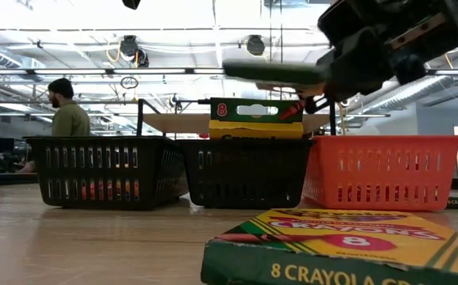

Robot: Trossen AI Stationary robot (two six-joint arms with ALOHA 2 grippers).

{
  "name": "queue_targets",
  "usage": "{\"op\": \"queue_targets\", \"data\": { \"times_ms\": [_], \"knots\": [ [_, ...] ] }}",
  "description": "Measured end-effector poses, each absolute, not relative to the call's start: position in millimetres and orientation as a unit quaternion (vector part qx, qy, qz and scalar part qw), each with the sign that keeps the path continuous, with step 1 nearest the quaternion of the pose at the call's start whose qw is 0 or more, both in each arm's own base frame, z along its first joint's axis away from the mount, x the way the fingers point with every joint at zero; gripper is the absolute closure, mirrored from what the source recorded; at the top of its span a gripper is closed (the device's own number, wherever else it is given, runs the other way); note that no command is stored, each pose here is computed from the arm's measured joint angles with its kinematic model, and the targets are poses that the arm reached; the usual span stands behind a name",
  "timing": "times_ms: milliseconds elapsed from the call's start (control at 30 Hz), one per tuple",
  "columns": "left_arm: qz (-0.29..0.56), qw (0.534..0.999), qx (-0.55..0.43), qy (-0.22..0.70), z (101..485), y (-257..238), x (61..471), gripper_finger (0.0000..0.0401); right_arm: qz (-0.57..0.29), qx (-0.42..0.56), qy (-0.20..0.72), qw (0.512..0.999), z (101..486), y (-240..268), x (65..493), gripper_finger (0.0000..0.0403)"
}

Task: Pick & Place Office Desk Supplies
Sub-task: Put the crayon box into the right black bin

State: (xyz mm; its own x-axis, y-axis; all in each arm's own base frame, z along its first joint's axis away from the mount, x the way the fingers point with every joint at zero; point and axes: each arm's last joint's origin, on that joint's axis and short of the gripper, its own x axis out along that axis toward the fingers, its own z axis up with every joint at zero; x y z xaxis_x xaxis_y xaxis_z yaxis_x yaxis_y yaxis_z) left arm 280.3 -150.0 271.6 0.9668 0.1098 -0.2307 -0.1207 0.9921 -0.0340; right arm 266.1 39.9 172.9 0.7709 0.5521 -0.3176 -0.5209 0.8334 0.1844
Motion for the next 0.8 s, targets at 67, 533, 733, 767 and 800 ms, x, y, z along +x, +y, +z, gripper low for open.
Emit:
{"op": "queue_targets", "data": {
  "times_ms": [67, 533, 733, 767, 800],
  "knots": [
    [0.058, 0.991, -0.024, 0.115, 271.6, -150.0, 280.3, 0.0171, 0.292, 0.049, 0.176, 0.939, 171.1, 34.4, 268.7, 0.0403],
    [0.084, 0.981, -0.032, 0.174, 258.8, -138.6, 280.9, 0.0171, 0.306, 0.076, 0.169, 0.934, 162.6, 18.8, 275.5, 0.0403],
    [0.113, 0.961, -0.061, 0.243, 244.6, -126.1, 278.2, 0.0171, 0.306, 0.073, 0.164, 0.935, 163.3, 18.8, 275.8, 0.0403],
    [0.115, 0.959, -0.067, 0.250, 243.3, -124.6, 278.0, 0.0171, 0.306, 0.073, 0.164, 0.935, 163.3, 18.8, 275.8, 0.0403],
    [0.117, 0.957, -0.071, 0.255, 242.4, -123.4, 277.9, 0.0171, 0.306, 0.073, 0.164, 0.935, 163.4, 18.6, 275.8, 0.0403]
  ]
}}
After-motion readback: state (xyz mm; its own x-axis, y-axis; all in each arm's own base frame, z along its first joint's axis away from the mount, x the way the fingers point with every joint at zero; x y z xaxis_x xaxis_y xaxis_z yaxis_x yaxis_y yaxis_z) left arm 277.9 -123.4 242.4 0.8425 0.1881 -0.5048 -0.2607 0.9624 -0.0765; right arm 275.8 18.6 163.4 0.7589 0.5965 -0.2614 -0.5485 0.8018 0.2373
